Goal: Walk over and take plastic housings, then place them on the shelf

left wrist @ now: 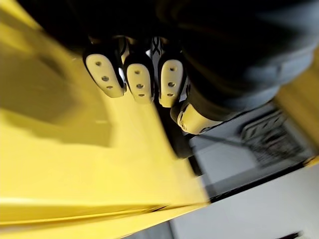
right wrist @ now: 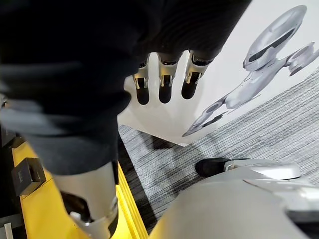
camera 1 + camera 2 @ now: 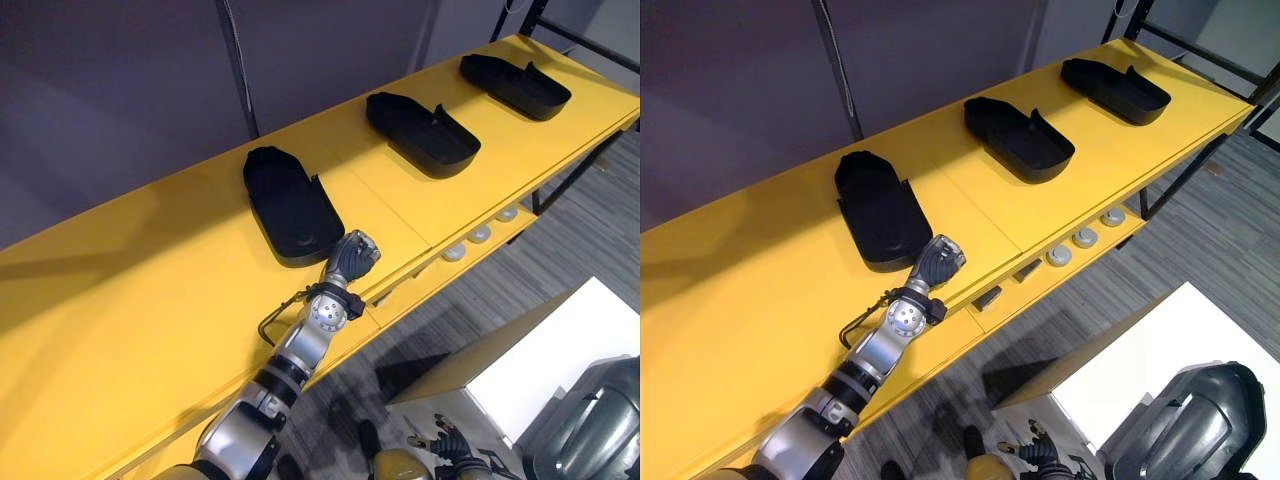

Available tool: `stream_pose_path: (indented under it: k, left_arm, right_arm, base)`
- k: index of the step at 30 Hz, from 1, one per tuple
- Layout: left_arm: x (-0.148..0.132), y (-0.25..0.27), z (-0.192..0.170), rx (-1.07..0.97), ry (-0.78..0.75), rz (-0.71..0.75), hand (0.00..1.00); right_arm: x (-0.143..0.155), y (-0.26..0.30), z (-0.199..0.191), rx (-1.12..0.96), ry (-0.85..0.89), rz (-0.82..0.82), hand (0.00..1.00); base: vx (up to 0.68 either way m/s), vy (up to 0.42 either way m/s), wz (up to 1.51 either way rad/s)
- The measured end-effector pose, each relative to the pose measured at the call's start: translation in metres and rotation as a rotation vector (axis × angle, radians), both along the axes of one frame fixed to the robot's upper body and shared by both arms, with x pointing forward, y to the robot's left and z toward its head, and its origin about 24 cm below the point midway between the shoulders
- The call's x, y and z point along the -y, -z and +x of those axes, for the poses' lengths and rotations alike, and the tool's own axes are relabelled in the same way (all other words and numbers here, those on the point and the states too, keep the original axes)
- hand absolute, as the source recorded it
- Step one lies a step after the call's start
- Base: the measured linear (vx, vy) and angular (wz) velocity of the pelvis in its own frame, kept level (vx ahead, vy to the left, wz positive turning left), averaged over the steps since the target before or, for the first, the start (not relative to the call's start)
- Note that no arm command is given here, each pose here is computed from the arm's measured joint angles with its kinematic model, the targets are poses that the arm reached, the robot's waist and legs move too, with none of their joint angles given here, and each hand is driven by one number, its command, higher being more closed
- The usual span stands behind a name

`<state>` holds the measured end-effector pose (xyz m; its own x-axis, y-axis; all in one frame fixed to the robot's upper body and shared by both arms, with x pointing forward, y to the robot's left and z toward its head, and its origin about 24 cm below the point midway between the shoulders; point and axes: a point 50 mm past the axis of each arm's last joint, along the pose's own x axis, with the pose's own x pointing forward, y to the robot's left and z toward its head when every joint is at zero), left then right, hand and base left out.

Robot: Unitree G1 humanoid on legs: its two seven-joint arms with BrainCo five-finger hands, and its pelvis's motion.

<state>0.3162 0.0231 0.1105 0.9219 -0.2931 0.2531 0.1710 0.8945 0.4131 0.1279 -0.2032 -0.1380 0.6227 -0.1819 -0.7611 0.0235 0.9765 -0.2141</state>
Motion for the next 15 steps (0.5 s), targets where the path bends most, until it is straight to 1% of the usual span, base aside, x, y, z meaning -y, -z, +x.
stream_pose_path:
  k: [4,5,6,8,9,10,11,13,14,15]
  left_arm:
    - [-0.015,-0.023,-0.018,0.105,0.012,-0.12,1.0]
    - [-0.021,-0.035,-0.025,0.16,0.014,-0.171,1.0]
    - [-0.031,-0.047,-0.031,0.213,0.002,-0.229,1.0]
    - [-0.046,-0.06,-0.04,0.284,-0.019,-0.294,1.0]
    - [-0.059,-0.069,-0.048,0.342,-0.039,-0.336,1.0]
    - [-0.076,-0.076,-0.056,0.391,-0.071,-0.382,1.0]
    - [-0.083,-0.078,-0.06,0.41,-0.09,-0.408,1.0]
    - [-0.12,-0.08,-0.074,0.47,-0.224,-0.482,1.0]
    - [-0.129,-0.079,-0.078,0.481,-0.271,-0.495,1.0]
    - [-0.148,-0.073,-0.084,0.49,-0.369,-0.502,1.0]
  right_arm:
    - [0.004,0.001,-0.004,-0.012,0.001,-0.009,0.0]
    - [0.005,0.002,-0.006,-0.019,0.002,-0.013,0.0]
    - [0.008,0.002,-0.009,-0.029,0.003,-0.02,0.0]
    - [0.011,0.003,-0.013,-0.041,0.003,-0.026,0.0]
    - [0.013,0.004,-0.017,-0.051,0.004,-0.03,0.0]
    - [0.014,0.006,-0.021,-0.067,0.007,-0.03,0.0]
    - [0.014,0.006,-0.022,-0.075,0.008,-0.03,0.0]
    - [0.015,0.009,-0.029,-0.098,0.013,-0.03,0.0]
    - [0.015,0.009,-0.03,-0.101,0.014,-0.03,0.0]
    - [0.015,0.01,-0.032,-0.111,0.016,-0.029,0.0]
  base:
    - [-0.06,-0.011,0.14]
    - [-0.05,-0.005,0.29]
    - [-0.05,-0.002,0.29]
    - [-0.02,0.006,0.2]
    - [-0.01,0.007,0.27]
    - [-0.01,0.006,0.27]
    - [-0.01,0.004,0.28]
    - [-0.01,-0.001,0.28]
    - [-0.01,-0.007,0.37]
    - [-0.02,-0.003,0.39]
